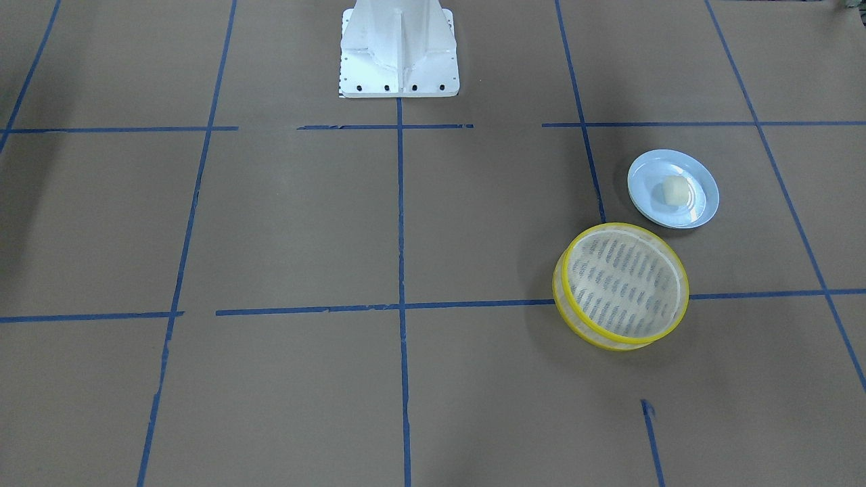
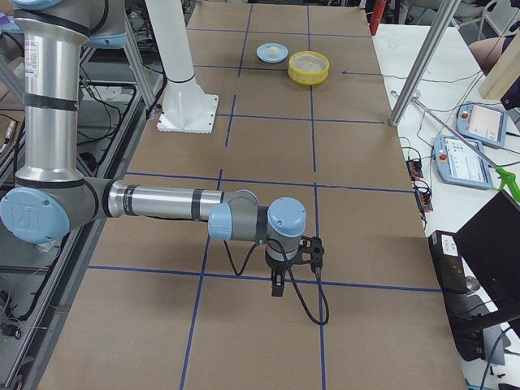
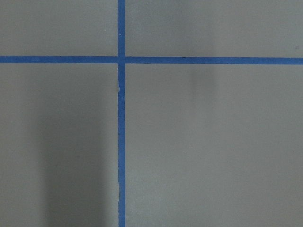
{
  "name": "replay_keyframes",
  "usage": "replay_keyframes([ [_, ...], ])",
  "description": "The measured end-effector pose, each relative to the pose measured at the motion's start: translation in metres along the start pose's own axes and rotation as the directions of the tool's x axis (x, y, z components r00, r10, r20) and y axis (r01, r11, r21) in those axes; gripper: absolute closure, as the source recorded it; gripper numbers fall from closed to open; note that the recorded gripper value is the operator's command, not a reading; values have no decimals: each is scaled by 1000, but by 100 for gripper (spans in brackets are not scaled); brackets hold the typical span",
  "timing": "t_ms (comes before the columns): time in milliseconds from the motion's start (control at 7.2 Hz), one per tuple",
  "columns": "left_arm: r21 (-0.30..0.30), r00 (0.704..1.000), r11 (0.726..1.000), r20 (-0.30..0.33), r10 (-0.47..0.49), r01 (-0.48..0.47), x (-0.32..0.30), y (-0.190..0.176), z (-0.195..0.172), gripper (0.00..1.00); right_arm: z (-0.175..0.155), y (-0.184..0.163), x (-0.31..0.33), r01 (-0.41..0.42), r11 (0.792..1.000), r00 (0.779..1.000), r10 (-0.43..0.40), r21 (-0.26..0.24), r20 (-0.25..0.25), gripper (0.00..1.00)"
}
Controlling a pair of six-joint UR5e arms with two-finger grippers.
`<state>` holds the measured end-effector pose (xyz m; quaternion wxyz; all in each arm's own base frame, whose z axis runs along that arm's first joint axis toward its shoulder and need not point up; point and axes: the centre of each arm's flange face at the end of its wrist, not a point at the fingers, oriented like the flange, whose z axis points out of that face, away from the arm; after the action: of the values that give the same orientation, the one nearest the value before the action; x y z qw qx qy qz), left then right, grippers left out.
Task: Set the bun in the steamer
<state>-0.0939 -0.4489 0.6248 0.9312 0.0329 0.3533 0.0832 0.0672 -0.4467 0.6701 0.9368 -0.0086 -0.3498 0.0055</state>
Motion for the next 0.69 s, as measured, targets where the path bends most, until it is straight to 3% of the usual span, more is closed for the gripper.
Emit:
replay_keyframes([
  [694, 1, 997, 1000, -72, -9, 9, -7, 1, 16, 0, 0, 0, 0, 0, 1000, 1000, 0, 0, 0, 0],
])
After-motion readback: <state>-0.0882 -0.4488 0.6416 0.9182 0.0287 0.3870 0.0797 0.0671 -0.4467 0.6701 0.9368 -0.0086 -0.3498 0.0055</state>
